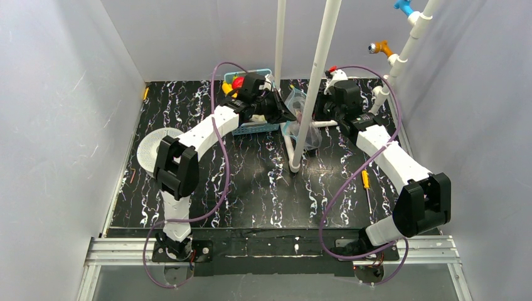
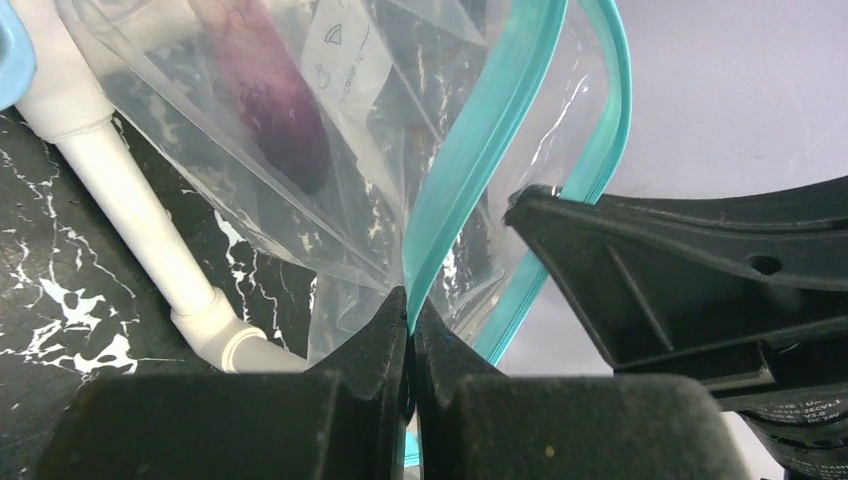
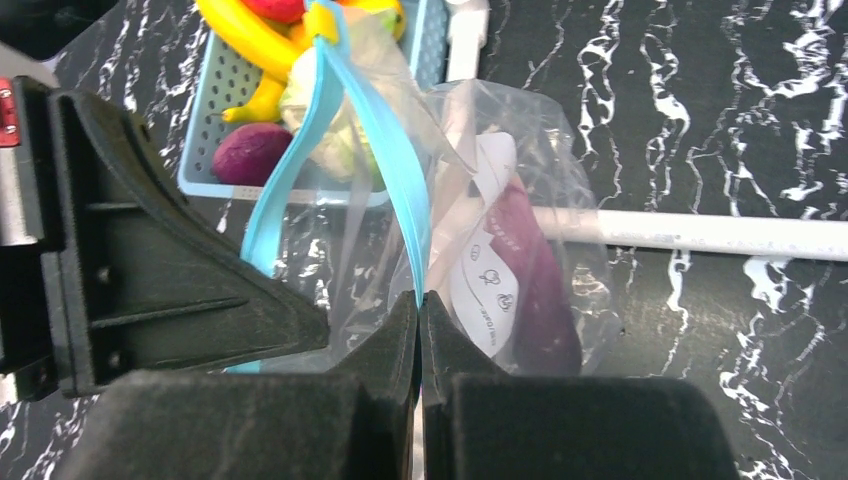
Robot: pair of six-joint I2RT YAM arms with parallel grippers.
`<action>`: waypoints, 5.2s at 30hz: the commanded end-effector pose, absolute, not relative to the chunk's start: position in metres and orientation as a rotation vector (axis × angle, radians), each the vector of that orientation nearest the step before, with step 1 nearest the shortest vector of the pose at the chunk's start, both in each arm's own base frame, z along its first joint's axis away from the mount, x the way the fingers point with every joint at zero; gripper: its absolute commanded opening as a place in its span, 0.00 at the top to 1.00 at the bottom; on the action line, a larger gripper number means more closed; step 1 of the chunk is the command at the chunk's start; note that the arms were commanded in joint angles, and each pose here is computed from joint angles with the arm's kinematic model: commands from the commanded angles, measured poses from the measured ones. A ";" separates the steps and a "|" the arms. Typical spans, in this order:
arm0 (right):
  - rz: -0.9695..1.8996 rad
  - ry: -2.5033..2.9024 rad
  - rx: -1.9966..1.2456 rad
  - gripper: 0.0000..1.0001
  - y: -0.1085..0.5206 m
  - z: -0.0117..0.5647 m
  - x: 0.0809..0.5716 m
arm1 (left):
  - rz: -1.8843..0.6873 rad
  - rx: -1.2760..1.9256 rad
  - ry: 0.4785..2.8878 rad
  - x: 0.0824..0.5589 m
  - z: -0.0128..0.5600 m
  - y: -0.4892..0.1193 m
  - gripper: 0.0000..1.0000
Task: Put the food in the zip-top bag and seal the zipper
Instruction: Adjust the zipper food storage bag at the center of the board, then pick up the fake vegetable from the bin, then place the fake vegetable in the zipper food storage bag.
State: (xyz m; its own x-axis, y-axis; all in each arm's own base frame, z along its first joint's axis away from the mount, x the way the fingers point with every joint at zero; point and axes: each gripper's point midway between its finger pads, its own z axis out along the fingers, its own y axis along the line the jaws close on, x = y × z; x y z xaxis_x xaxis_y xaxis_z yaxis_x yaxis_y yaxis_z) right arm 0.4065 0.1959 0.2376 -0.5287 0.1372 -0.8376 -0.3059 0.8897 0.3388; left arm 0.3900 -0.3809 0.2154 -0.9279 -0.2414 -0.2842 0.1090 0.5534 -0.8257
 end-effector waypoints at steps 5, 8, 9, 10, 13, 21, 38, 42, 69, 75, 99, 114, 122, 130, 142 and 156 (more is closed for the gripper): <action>0.541 1.913 -0.102 0.99 0.184 0.280 0.398 | -1.319 -0.030 2.348 0.393 0.253 -0.377 1.00; 0.543 1.943 -0.107 0.99 0.187 0.271 0.404 | -1.237 -0.137 2.464 0.396 0.225 -0.367 0.97; 0.527 1.971 -0.104 0.99 0.186 0.266 0.406 | -1.198 -0.160 2.514 0.395 0.214 -0.362 0.97; 0.492 1.995 -0.094 0.99 0.183 0.263 0.409 | -1.169 -0.168 2.549 0.393 0.206 -0.359 0.97; 0.420 2.023 -0.075 0.99 0.173 0.261 0.412 | -1.128 -0.148 2.569 0.390 0.200 -0.353 0.85; 0.331 1.988 -0.023 0.99 0.155 0.273 0.410 | -0.998 -0.112 2.458 0.406 0.229 -0.305 0.36; 0.342 2.041 -0.029 0.99 0.163 0.254 0.419 | -0.284 0.163 2.430 0.490 0.171 -0.190 0.15; 0.344 2.058 -0.049 0.99 0.167 0.247 0.424 | -0.119 0.274 2.412 0.507 0.157 -0.191 0.21; 0.404 2.072 -0.086 0.99 0.177 0.240 0.423 | 0.164 0.298 2.503 0.500 0.144 -0.173 0.81; 0.394 2.088 -0.097 0.99 0.178 0.233 0.426 | 0.032 0.225 2.361 0.499 0.217 -0.182 0.90; 0.517 2.047 -0.178 0.99 0.195 0.253 0.403 | -0.975 -0.054 2.385 0.351 0.261 -0.255 1.00; 0.547 2.002 -0.209 0.99 0.199 0.270 0.399 | -1.184 -0.044 2.308 0.393 0.260 -0.333 1.00; 0.557 2.049 -0.226 0.99 0.206 0.254 0.407 | -1.353 0.073 2.200 0.410 0.294 -0.361 1.00; 0.610 2.080 -0.251 0.99 0.216 0.250 0.406 | -1.383 0.067 2.178 0.419 0.298 -0.368 1.00; 0.604 1.982 -0.215 0.99 0.207 0.276 0.395 | -1.378 -0.078 2.332 0.414 0.237 -0.367 1.00; 0.619 1.963 -0.232 0.99 0.208 0.280 0.392 | -1.317 -0.106 2.407 0.417 0.222 -0.370 0.89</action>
